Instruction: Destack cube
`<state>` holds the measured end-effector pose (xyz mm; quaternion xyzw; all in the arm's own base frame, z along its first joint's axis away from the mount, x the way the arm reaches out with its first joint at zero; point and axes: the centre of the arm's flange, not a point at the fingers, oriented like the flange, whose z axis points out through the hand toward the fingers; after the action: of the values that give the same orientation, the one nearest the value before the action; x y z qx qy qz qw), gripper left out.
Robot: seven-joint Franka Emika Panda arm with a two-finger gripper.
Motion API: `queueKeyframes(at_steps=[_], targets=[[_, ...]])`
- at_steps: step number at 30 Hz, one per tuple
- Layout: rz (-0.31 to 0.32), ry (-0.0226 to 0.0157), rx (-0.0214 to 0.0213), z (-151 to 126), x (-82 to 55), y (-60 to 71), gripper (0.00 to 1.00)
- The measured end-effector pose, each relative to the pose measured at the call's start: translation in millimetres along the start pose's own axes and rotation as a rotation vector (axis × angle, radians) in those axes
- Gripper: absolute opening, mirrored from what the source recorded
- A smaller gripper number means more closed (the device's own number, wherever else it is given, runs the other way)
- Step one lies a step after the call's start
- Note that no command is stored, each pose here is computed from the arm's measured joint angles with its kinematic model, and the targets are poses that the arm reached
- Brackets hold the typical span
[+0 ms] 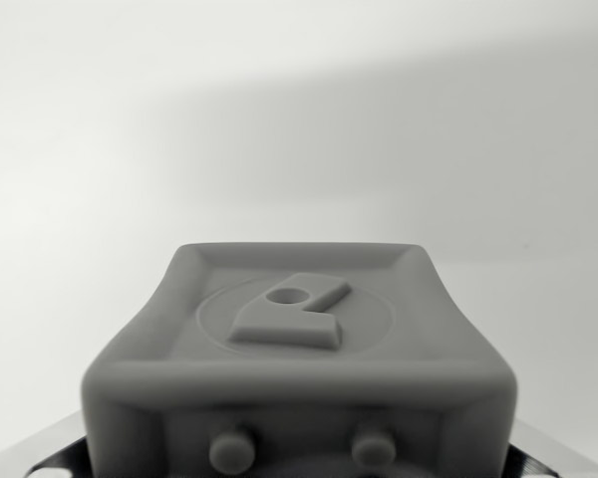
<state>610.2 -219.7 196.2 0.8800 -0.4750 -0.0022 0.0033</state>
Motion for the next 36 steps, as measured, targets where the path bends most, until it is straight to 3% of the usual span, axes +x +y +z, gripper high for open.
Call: queueKeyframes(at_steps=[19, 36], targets=[[-0.001, 0.0007, -0.0005, 50.3, -0.3, -0.4, 0.00], [-0.001, 0.0008, 0.0000, 75.9, 0.0, -0.7, 0.00]])
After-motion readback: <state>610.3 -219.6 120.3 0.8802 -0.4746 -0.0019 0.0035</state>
